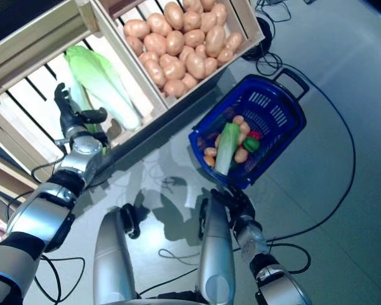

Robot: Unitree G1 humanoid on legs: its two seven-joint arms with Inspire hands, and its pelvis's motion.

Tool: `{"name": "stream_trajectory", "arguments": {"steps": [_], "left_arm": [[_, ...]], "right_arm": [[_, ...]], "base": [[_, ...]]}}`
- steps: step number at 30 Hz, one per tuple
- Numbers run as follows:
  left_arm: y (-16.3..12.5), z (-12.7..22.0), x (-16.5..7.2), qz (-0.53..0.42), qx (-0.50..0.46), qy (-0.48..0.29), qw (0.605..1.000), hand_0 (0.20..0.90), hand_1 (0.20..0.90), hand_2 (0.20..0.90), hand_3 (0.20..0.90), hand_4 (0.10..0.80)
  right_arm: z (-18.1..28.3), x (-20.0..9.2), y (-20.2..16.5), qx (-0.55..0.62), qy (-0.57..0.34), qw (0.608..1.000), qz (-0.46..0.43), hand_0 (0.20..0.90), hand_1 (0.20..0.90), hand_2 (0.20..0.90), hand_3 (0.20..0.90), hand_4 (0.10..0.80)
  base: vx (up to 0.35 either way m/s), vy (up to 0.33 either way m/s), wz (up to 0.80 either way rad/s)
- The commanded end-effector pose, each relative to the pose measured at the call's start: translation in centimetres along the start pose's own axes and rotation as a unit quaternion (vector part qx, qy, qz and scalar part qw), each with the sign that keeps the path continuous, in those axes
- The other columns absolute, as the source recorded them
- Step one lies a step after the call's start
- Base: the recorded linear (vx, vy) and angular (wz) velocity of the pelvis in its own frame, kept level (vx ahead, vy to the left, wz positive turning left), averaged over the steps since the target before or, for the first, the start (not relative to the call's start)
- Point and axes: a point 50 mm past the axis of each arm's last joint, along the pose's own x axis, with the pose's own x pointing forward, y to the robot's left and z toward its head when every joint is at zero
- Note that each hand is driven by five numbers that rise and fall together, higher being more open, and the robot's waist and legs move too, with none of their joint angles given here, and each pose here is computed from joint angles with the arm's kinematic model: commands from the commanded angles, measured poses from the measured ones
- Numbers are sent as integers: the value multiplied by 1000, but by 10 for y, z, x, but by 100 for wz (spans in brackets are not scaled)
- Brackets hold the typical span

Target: Put vegetables into the basket

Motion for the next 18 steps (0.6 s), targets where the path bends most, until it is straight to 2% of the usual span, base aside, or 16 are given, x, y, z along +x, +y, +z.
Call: {"name": "stream_trajectory", "arguments": {"steps": [1,7,11,13,18], "left_arm": [[22,18,22,-24,-10,12,1000,900,900,900,900,800],[45,-8,30,7,-49,97,994,900,900,900,900,800],[60,-32,28,77,-62,162,982,900,900,900,900,800],[62,-44,23,107,-54,188,975,900,900,900,900,800],[55,-63,13,94,-33,215,972,900,900,900,900,800]], "right_arm": [[1,-10,-22,30,-22,999,-24,900,900,900,900,800],[2,-15,-35,33,-28,999,-29,900,900,900,900,800],[2,-16,-37,37,-32,998,-28,900,900,900,900,800],[1,-15,-34,39,-34,998,-29,900,900,900,900,800],[4,-11,-25,43,-37,998,-26,900,900,900,900,800]], "base": [[0,0,0],[-1,6,-1],[-2,-2,-1],[0,0,0],[0,0,1]]}}
